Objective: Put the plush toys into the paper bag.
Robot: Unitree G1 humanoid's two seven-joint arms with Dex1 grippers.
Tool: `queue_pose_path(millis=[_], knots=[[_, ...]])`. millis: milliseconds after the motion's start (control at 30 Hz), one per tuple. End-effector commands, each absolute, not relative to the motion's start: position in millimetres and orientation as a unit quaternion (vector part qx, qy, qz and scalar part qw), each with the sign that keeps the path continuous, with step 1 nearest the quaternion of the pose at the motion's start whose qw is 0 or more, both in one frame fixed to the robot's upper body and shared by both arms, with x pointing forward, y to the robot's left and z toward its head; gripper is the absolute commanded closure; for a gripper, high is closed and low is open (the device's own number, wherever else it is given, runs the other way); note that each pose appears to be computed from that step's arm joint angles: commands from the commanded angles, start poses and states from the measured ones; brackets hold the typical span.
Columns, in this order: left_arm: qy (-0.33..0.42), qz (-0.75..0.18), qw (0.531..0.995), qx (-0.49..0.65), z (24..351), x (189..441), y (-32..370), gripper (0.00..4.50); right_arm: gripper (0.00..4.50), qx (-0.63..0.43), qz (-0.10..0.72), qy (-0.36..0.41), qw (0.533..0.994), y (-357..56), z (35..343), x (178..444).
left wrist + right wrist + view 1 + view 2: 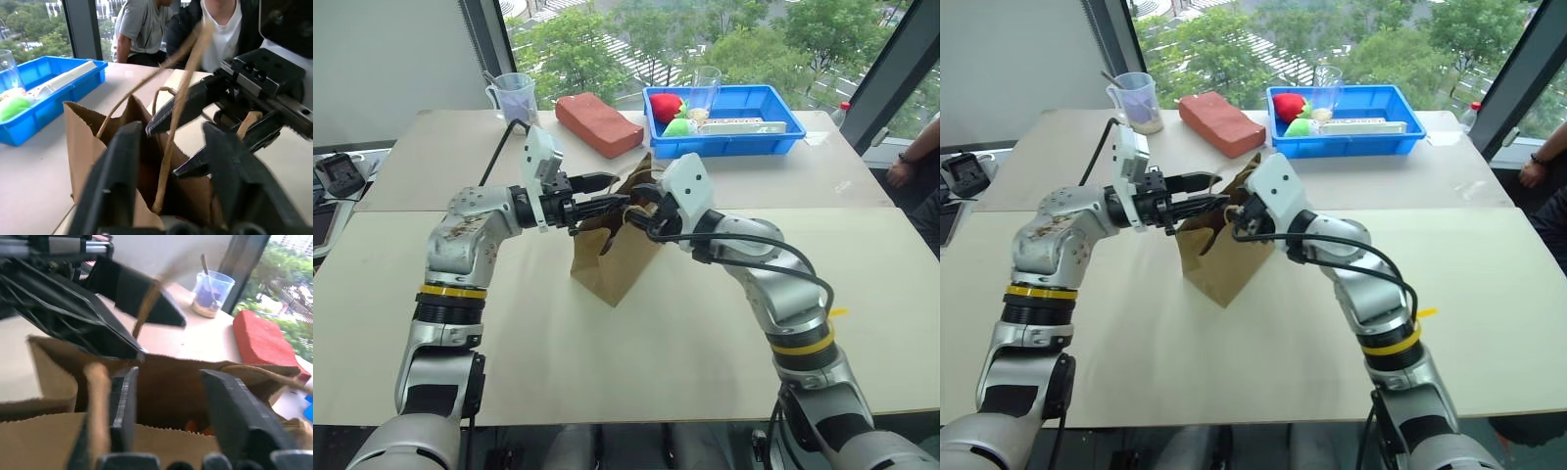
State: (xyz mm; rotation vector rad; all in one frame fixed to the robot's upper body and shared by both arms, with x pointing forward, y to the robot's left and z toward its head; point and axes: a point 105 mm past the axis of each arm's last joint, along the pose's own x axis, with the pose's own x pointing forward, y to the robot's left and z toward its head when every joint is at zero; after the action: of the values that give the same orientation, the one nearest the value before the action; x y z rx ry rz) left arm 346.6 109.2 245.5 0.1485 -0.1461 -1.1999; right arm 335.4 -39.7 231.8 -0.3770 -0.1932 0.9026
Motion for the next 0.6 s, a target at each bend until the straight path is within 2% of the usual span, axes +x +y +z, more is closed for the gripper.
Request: queue_pose_path(millis=[33, 67, 100, 233, 600], knots=[[-0.086, -0.553, 0.824, 0.087, 262.8, 324.7, 124.9, 0.44, 0.52, -0.191, 0.462, -0.118, 0.858, -50.7, 251.5, 318.1], [-0.083, -0.549, 0.827, 0.090, 263.2, 319.9, 129.1, 0.04, 0.17, -0.196, 0.468, -0.115, 0.854, -53.2, 253.3, 316.1], [-0.080, -0.545, 0.830, 0.091, 263.9, 315.5, 132.7, 0.00, 0.03, -0.201, 0.474, -0.113, 0.850, -55.2, 254.8, 314.3], [-0.078, -0.522, 0.844, 0.094, 266.6, 305.0, 144.8, 0.00, 0.03, -0.224, 0.484, -0.110, 0.839, -64.0, 261.4, 312.4], [-0.051, -0.488, 0.866, 0.097, 247.0, 291.8, 159.9, 0.00, 0.03, -0.282, 0.558, -0.072, 0.777, -80.8, 263.0, 289.7]])
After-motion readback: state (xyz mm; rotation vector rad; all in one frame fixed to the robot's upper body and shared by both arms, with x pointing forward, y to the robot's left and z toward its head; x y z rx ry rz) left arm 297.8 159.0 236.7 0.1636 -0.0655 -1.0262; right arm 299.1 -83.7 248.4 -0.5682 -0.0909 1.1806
